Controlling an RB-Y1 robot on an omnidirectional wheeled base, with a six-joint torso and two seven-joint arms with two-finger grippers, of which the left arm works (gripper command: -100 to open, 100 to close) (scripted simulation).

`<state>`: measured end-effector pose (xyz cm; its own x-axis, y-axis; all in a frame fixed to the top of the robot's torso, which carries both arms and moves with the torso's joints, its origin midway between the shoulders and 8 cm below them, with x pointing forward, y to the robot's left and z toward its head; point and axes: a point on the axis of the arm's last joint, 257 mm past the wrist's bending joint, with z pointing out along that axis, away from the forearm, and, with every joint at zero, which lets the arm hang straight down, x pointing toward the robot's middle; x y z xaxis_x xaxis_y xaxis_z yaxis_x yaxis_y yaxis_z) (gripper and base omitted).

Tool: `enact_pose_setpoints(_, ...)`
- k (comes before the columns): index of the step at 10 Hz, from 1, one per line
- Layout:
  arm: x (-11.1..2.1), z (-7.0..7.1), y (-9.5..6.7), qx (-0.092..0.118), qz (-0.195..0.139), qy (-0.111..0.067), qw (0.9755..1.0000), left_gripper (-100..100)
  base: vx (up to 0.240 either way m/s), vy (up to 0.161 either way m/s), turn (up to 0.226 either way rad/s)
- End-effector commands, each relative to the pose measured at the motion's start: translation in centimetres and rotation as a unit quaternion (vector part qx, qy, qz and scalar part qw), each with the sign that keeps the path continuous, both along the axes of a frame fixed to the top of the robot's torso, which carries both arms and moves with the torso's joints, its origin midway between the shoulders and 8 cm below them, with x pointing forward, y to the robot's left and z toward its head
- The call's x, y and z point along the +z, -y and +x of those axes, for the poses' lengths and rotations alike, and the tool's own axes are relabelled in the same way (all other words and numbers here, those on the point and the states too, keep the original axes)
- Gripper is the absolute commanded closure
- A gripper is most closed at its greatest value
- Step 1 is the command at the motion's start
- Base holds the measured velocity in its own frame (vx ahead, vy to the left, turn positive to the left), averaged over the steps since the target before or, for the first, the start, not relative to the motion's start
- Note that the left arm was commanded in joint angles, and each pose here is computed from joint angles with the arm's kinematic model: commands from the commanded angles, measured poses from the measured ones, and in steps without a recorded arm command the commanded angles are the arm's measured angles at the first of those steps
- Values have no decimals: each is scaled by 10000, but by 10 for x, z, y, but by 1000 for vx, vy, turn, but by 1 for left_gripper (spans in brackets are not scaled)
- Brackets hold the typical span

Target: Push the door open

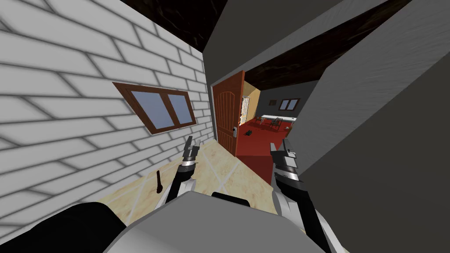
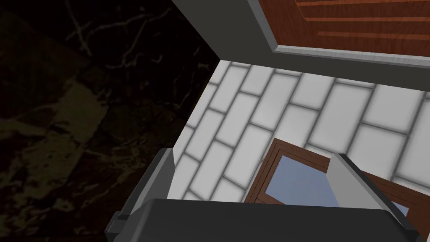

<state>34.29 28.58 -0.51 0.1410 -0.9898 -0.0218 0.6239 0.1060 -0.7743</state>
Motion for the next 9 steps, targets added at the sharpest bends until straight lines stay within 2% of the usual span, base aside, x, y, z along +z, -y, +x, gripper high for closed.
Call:
enact_pose_setpoints(1,-11,10,5,-105,-27,-127,9999,-100,192,0,-80)
enact_pose_setpoints(5,-41,34,20,-373,-98,-471,9981,-100,162,39,-108)
enact_pose_setpoints(6,-53,43,26,-469,-120,-600,9970,-100,167,85,-120)
enact_pose_setpoints(9,-71,57,36,-623,-152,-815,9946,-100,115,36,-79)
